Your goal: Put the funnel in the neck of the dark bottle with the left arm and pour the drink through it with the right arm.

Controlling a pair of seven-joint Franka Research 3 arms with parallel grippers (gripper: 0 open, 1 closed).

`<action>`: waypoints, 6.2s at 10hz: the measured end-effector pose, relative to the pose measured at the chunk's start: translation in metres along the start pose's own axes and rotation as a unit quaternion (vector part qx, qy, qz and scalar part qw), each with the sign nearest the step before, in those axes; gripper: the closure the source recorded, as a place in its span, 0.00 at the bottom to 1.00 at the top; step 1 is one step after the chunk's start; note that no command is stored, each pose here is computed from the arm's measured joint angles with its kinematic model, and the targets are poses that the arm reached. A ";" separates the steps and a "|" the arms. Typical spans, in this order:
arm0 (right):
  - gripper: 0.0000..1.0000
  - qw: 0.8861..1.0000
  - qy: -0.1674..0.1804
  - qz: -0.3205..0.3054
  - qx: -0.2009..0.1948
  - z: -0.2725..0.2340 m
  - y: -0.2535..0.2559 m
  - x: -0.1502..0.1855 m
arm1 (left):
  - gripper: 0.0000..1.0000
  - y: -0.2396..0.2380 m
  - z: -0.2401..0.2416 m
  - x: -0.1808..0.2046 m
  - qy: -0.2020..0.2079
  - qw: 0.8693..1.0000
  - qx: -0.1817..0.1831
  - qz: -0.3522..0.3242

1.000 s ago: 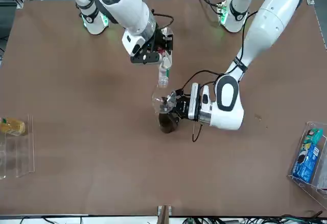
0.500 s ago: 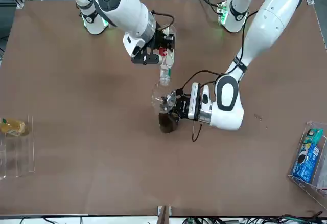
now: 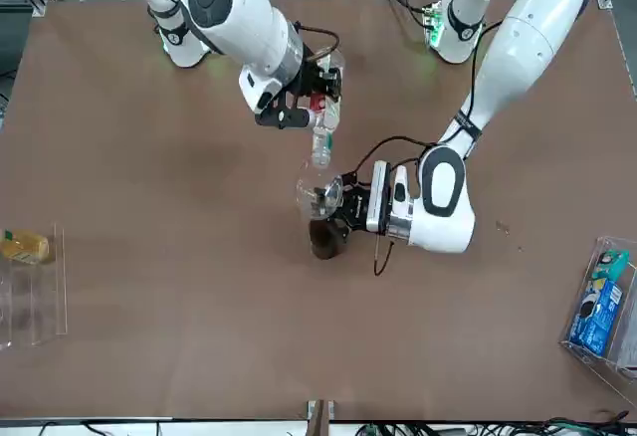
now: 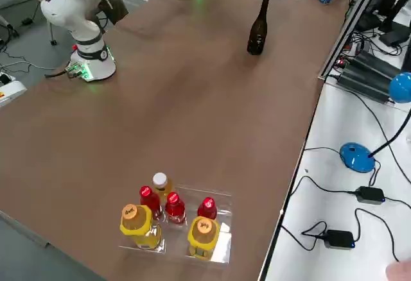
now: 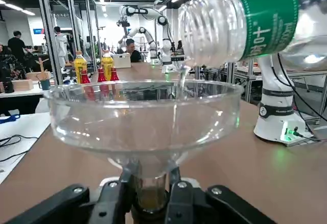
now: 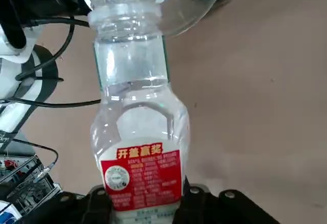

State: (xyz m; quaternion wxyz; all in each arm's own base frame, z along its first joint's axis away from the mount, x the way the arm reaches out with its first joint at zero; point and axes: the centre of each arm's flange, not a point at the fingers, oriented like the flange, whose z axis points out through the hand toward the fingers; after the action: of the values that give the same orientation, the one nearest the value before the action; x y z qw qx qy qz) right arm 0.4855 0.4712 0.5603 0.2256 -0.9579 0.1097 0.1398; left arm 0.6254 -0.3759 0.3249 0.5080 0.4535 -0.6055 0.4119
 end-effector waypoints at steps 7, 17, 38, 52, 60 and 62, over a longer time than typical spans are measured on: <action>0.60 0.993 0.085 -0.067 -0.052 -0.002 -0.009 -0.018 | 0.72 0.000 0.000 0.001 0.004 1.000 -0.002 -0.001; 0.60 0.946 0.105 -0.265 -0.152 -0.075 0.056 0.032 | 0.63 0.001 0.001 0.000 0.004 1.000 -0.004 -0.001; 0.60 0.560 0.275 -0.776 0.094 -0.112 0.610 0.239 | 0.00 0.047 -0.357 0.189 -0.438 0.846 0.175 -0.247; 0.60 0.553 0.342 -0.698 0.299 0.113 0.709 0.208 | 0.02 0.147 -0.384 0.272 -0.409 0.488 0.494 -0.592; 0.55 0.564 0.345 -0.685 0.305 0.128 0.716 0.206 | 0.00 0.146 -0.382 0.269 -0.392 0.485 0.513 -0.590; 0.52 0.564 0.345 -0.685 0.305 0.128 0.716 0.206 | 0.01 0.136 -0.383 0.274 -0.401 0.478 0.499 -0.601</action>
State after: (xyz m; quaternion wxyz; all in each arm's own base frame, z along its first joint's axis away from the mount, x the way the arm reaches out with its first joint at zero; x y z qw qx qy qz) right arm 0.4549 -0.1257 0.0971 0.4773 -0.5953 -0.4737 -0.4398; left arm 0.5666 -0.0101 0.6463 0.0214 0.9996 -0.0155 0.0118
